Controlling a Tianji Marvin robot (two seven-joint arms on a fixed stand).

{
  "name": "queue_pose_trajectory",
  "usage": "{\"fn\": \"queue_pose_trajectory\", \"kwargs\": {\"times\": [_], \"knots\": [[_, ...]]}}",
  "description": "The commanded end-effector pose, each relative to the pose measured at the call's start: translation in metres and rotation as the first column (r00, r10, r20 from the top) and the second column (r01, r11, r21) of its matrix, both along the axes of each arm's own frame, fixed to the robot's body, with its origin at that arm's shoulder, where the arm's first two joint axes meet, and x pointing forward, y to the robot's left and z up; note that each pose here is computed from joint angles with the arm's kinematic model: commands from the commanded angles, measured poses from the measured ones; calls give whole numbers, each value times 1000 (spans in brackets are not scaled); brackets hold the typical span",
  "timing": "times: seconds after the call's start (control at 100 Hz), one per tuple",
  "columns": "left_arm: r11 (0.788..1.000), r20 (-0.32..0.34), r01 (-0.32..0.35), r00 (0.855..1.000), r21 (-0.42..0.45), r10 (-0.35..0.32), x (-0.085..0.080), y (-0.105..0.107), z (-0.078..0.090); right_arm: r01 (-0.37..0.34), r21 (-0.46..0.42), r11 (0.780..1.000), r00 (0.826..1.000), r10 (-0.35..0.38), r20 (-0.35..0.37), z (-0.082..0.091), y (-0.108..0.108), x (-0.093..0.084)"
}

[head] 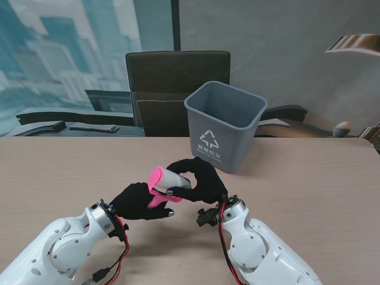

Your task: Replace a lint-roller refill

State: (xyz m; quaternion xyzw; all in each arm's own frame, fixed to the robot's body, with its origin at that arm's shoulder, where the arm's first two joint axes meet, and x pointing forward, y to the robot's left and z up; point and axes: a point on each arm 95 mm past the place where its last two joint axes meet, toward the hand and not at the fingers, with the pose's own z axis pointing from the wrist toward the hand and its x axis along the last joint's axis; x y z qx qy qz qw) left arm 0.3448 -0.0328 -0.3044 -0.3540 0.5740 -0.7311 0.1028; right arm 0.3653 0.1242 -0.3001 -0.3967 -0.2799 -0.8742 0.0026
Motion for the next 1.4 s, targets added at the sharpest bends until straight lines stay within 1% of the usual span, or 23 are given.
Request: {"fn": "queue_pose_trajectory", "kwargs": {"times": [0.0,0.49,0.68,0.84,1.01,1.17,1.3,1.39], "knots": [[1000,-16,7,1000,-1,-7,-3,-4,0,-20,-2,1000,1000,20,-1,1,5,-2],[1000,-10,-18,1000,-6,18,-3,-2,0,-59,3,998,998,59,-16,-4,10,-9],[1000,-4,-25,1000,-3,25,-3,0,1,-58,-2,998,998,58,-11,-4,8,-10],[999,6,-47,999,-9,47,-2,1,2,-67,-3,998,998,67,-14,-5,6,-11],[995,45,-93,994,-38,95,-2,1,3,-86,-4,996,996,86,-28,-6,4,-12],[991,69,-122,990,-58,126,-4,2,4,-96,-14,995,995,95,-35,-7,1,-12],[987,90,-145,984,-67,151,-5,2,4,-86,-15,996,995,85,-48,-8,-1,-11],[985,120,-164,978,-59,170,-5,2,4,-65,-13,998,997,64,-47,-7,-1,-12]]}}
